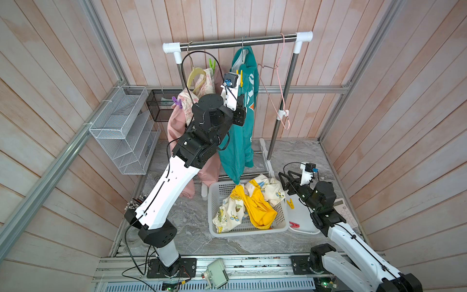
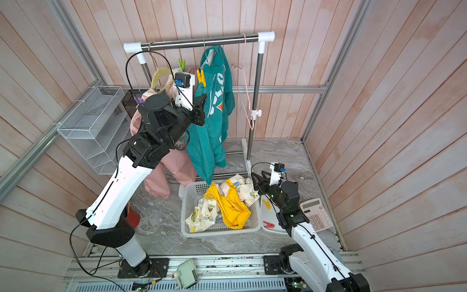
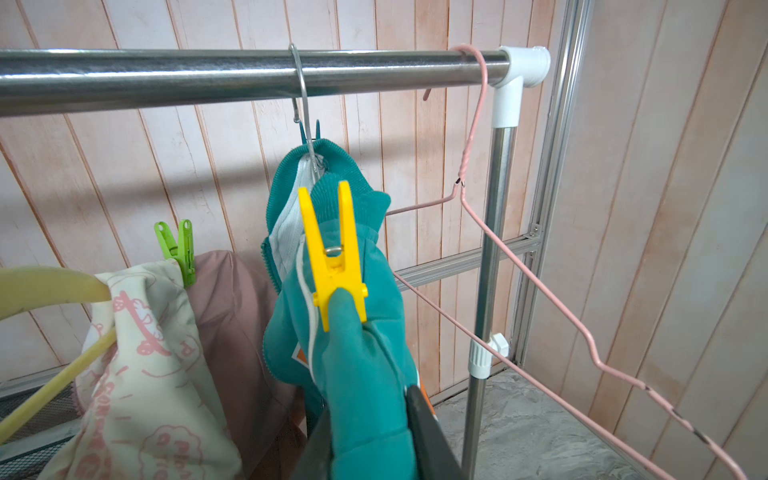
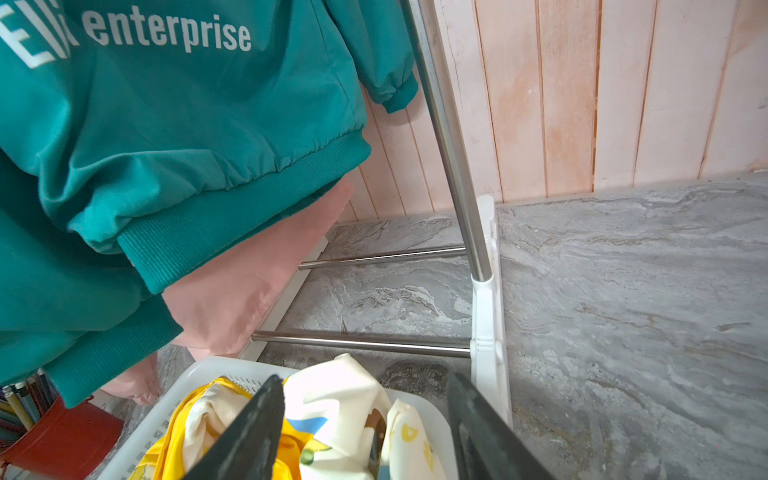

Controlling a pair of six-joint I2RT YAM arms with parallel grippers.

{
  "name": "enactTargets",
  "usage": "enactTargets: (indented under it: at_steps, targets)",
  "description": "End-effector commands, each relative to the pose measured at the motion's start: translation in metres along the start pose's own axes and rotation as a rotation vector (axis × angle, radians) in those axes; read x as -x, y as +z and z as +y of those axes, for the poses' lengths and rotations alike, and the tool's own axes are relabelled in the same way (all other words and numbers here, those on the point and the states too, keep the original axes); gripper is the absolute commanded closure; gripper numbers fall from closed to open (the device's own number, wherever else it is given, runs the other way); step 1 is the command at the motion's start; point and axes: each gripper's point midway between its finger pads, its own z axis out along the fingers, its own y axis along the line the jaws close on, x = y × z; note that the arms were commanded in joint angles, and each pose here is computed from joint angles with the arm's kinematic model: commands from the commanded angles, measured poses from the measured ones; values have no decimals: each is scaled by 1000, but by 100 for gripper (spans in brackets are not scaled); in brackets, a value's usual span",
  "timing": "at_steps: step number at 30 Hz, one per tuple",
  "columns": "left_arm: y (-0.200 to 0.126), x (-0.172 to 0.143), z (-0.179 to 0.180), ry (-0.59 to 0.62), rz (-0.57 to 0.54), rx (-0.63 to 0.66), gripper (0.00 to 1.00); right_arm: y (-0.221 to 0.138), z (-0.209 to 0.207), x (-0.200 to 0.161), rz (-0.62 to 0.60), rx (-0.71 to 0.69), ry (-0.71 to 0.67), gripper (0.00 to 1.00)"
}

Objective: Remove the clothespins securing jackets to the hanger
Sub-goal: Pick up the hanger from the clothesline.

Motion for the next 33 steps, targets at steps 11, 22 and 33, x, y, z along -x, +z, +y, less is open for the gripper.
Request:
enactTargets:
  at_steps: [11, 22, 33]
  targets:
    - [-7, 28, 5, -23, -84, 4, 100, -9, -12, -6, 3, -60, 24, 36]
    - [-22, 65, 21, -15, -189, 64, 100, -10, -12, -11, 2, -49, 51, 36]
    - [-37, 93, 32, -18, -278, 98, 100, -12, -12, -12, -4, -48, 65, 36]
